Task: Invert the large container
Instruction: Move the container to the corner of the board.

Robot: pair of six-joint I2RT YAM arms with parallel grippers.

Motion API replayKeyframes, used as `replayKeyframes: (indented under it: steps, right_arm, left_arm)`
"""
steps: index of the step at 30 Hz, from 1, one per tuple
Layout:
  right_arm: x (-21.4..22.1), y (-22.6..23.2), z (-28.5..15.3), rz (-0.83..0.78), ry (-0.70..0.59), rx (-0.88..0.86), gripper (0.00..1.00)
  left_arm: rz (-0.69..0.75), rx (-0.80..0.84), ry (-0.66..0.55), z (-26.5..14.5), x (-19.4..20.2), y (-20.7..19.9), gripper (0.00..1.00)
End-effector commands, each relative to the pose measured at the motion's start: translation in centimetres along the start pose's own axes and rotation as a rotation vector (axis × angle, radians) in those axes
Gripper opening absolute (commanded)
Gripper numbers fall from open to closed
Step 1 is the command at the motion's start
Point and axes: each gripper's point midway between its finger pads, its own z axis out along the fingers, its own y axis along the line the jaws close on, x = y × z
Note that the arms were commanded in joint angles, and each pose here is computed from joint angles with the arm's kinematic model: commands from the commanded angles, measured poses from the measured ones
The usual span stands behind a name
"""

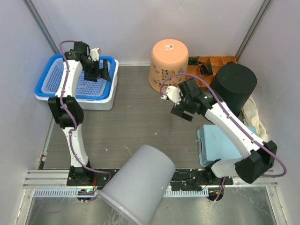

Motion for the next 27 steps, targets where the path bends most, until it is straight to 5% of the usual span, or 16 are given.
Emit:
replayKeyframes:
  steps: [1, 7, 19, 27]
  right_arm:
    - [0.8, -0.8, -2.6, 0.113, -0.097, 0.010, 1.00]
    - [2.2, -0.9, -2.5, 0.157, -0.082, 0.023, 1.00]
    - [1.7, 0.3, -1.7, 0.169, -0.068, -0.066, 1.00]
    - [2.5, 1.3, -0.8, 0.166, -0.043, -0.083, 1.00]
  left_arm:
    - [-0.029, 0.034, -0.074, 1.6, -2.9, -0.3, 0.92]
    - [-0.022, -0.003, -0.067, 2.9, -2.1, 0.5, 0.92]
    - [-0.022, 0.187, -0.129, -2.9, -2.5, -3.9, 0.95]
    - [-0.103, 0.211, -0.134, -2.4, -3.0, -1.7, 0.90]
